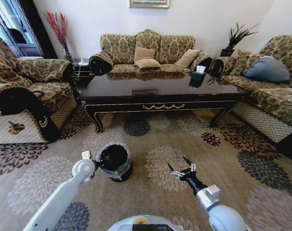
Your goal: Move to the front of the table and pick up the trash from the floor, then place it into the trash bin.
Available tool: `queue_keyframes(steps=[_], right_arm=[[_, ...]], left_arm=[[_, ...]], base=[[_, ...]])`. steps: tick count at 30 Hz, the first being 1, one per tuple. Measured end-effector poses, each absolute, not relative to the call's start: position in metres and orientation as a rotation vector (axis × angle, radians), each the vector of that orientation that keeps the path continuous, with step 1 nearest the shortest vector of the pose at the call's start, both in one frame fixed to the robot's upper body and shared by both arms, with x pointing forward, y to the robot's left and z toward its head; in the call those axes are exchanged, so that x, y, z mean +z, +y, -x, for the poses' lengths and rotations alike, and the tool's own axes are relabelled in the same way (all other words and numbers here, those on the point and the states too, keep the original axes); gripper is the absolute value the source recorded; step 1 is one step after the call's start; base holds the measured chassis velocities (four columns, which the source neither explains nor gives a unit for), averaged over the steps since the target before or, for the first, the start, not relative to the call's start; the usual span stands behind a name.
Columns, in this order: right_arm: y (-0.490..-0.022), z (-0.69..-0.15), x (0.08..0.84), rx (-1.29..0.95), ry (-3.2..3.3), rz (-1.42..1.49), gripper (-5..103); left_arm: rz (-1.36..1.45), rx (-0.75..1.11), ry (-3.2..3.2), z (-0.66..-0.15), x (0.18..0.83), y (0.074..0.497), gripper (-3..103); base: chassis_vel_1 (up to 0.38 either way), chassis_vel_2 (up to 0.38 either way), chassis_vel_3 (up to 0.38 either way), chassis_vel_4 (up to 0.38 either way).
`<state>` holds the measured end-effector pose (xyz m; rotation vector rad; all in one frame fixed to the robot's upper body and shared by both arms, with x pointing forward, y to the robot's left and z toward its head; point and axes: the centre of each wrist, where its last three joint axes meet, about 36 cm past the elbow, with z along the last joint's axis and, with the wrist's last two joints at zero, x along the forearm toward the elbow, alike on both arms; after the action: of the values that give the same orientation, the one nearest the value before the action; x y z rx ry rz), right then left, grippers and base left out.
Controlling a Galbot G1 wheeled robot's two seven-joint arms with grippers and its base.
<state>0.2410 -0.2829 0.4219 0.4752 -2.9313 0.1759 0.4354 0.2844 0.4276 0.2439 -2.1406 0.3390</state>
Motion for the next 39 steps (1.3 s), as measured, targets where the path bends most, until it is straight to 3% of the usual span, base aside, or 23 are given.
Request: queue_keyframes(steps=[4,5,7,9,12,15,18,19,20,22,27,39], right_arm=[[-0.284,-0.24,0.422,0.177,-2.931,-0.471,100],[-0.284,-0.24,0.422,0.177,-2.931,-0.471,100],[-0.285,-0.24,0.421,0.178,-2.929,-0.467,100],[-0.285,-0.24,0.421,0.178,-2.928,-0.466,100],[-0.285,-0.24,0.42,0.179,-2.929,-0.462,100],[-0.287,-0.24,0.421,0.171,-2.935,-0.458,100],[-0.293,-0.247,0.419,0.168,-2.968,-0.433,100],[-0.294,-0.249,0.418,0.165,-2.978,-0.421,100],[-0.298,-0.254,0.414,0.132,-3.0,-0.369,100],[-0.3,-0.256,0.413,0.113,-3.015,-0.344,100],[-0.302,-0.254,0.409,0.12,-3.11,-0.26,100],[-0.292,-0.256,0.396,0.11,-3.184,-0.127,100]], left_arm=[[-0.244,0.345,-2.138,-0.435,0.429,0.283,19],[-0.244,0.345,-2.138,-0.435,0.429,0.283,19],[-0.238,0.352,-2.152,-0.434,0.435,0.281,30],[-0.233,0.352,-2.162,-0.433,0.439,0.281,30],[-0.216,0.344,-2.196,-0.429,0.452,0.28,47],[-0.198,0.332,-2.232,-0.426,0.465,0.279,53],[-0.198,0.306,-2.318,-0.416,0.485,0.28,70],[-0.197,0.307,-2.335,-0.414,0.488,0.281,70],[-0.198,0.309,-2.397,-0.407,0.496,0.284,81],[-0.199,0.301,-2.443,-0.403,0.498,0.286,81],[-0.191,0.17,-2.682,-0.368,0.486,0.305,98],[-0.036,-0.102,-2.994,-0.266,0.437,0.328,100]], base=[[0.0,0.0,0.0,0.0],[0.0,0.0,0.0,0.0],[0.0,0.0,0.0,0.0],[0.0,0.0,0.0,0.0],[0.0,0.0,0.0,0.0],[0.0,0.0,0.0,0.0],[0.0,0.0,0.0,0.0],[0.0,0.0,0.0,0.0],[0.0,0.0,0.0,0.0],[0.0,0.0,0.0,0.0],[0.0,0.0,0.0,0.0],[0.0,0.0,0.0,0.0]])
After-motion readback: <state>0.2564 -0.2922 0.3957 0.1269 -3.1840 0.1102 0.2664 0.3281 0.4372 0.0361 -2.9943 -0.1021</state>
